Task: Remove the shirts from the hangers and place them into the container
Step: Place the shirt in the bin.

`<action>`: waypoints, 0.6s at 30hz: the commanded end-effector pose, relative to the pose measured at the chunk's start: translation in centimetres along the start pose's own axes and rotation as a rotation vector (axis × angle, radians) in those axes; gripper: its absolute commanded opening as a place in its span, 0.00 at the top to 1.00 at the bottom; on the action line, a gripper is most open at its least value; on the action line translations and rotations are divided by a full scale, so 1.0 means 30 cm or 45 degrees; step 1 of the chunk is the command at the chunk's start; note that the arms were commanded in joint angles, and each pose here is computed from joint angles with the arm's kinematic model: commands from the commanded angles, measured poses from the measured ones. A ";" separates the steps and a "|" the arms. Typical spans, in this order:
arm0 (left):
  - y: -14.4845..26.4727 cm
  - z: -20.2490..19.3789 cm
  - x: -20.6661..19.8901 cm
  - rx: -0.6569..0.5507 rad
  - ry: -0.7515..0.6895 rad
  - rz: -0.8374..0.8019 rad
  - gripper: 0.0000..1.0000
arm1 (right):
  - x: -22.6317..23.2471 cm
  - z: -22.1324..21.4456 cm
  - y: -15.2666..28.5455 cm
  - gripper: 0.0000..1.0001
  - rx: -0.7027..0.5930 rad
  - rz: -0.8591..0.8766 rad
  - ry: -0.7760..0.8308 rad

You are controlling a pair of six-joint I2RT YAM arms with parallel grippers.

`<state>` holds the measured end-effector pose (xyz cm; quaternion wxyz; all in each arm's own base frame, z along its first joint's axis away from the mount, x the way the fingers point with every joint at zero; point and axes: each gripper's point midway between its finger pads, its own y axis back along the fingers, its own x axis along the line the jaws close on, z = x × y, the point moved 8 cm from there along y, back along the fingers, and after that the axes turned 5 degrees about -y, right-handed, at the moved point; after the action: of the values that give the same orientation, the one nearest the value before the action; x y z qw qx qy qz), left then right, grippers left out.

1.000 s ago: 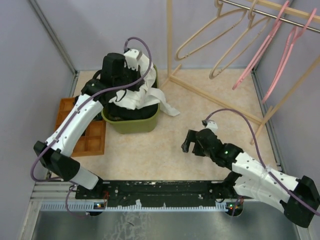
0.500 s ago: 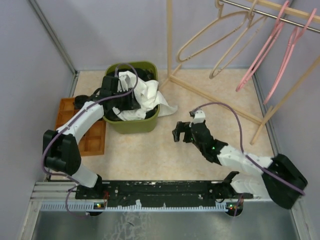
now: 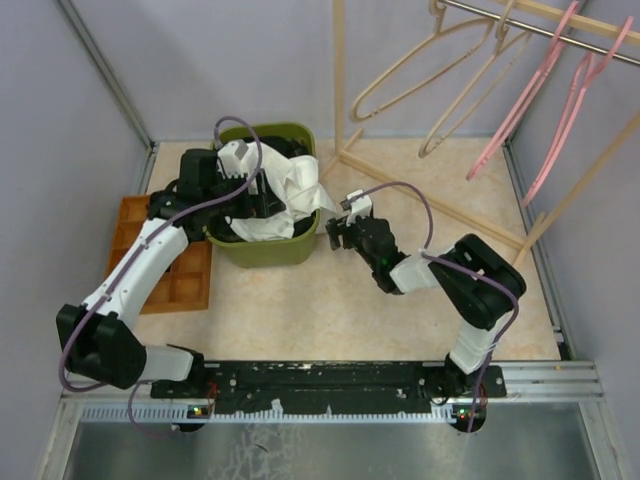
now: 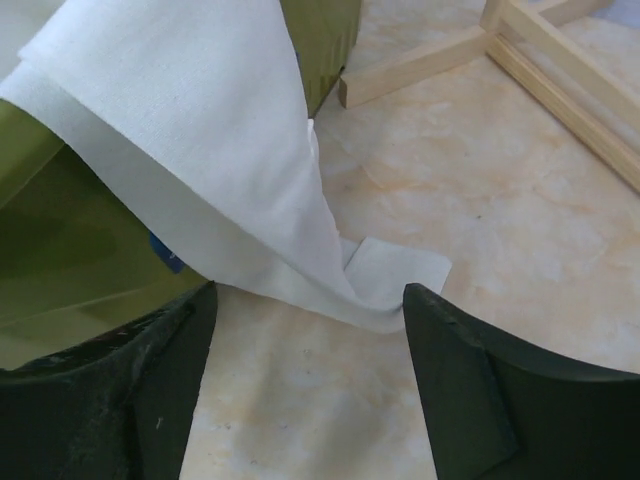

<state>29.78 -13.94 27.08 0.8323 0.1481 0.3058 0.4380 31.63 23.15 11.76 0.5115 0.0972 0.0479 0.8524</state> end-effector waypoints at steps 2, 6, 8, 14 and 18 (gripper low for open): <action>0.051 -0.009 -0.007 0.021 -0.041 0.009 0.01 | -0.007 0.142 -0.012 0.54 -0.341 0.019 0.059; 0.090 -0.005 -0.026 -0.018 -0.055 -0.007 0.01 | -0.008 0.218 0.065 1.00 -0.438 -0.003 0.002; 0.117 0.005 -0.036 -0.056 -0.063 -0.005 0.01 | 0.005 0.290 0.117 1.00 -0.476 -0.025 -0.004; 0.184 0.016 -0.041 -0.156 -0.075 0.080 0.01 | 0.110 0.499 0.235 1.00 -0.540 0.069 -0.035; 0.209 0.005 -0.035 -0.199 -0.044 0.139 0.01 | 0.221 0.657 0.275 1.00 -0.604 0.281 -0.068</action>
<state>25.70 -12.01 31.17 0.8387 0.1135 0.2510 0.4697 26.86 23.05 27.27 0.4793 0.0044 -0.1285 0.8682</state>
